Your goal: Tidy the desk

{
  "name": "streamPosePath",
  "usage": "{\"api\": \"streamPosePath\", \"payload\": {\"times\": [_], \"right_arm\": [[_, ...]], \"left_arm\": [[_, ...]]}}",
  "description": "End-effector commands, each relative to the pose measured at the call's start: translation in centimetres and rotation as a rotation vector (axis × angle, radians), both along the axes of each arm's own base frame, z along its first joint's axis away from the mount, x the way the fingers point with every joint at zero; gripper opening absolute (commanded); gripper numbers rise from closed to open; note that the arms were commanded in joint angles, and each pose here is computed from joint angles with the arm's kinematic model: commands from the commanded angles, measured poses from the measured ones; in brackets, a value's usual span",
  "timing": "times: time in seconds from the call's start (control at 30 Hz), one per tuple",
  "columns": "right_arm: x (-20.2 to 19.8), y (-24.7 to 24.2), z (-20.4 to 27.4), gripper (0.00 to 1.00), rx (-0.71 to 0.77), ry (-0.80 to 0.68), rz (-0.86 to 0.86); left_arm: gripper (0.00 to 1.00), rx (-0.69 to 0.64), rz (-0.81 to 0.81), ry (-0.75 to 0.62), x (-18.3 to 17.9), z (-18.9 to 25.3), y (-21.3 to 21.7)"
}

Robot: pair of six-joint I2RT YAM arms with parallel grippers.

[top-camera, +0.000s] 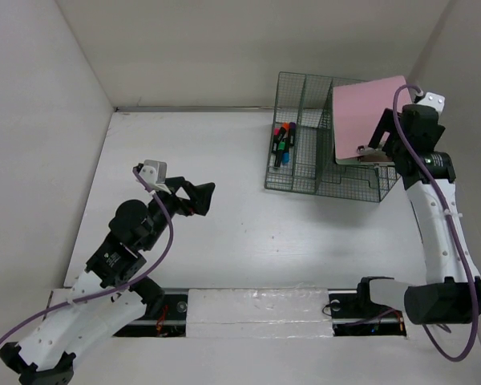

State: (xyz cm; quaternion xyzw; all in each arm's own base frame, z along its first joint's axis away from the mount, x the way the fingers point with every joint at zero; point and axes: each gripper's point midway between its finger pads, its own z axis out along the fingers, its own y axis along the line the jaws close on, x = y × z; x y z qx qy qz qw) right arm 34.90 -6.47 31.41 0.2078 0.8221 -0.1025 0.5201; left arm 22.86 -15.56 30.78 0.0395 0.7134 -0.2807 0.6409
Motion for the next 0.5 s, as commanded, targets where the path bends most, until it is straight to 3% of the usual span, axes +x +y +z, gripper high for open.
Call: {"api": "streamPosePath", "payload": {"times": [0.0,0.33,0.43,0.47], "right_arm": [[-1.9,-1.7,2.7,0.97,-0.122,0.008,-0.110],[-2.0,-2.8,3.4,1.00,-0.208,0.060,-0.225],[-1.5,-1.5,5.2,1.00,-0.179,-0.037,-0.185],[-2.0,-1.2,7.5,1.00,-0.162,-0.136,-0.186]], "left_arm": [[0.99,-0.043,-0.015,-0.065,-0.3,3.1,-0.1],[0.99,-0.021,-0.001,-0.040,0.3,2.4,-0.2],[0.99,-0.017,0.005,-0.034,0.3,2.2,-0.1],[0.99,-0.019,0.008,-0.035,0.4,2.2,-0.1]]}}
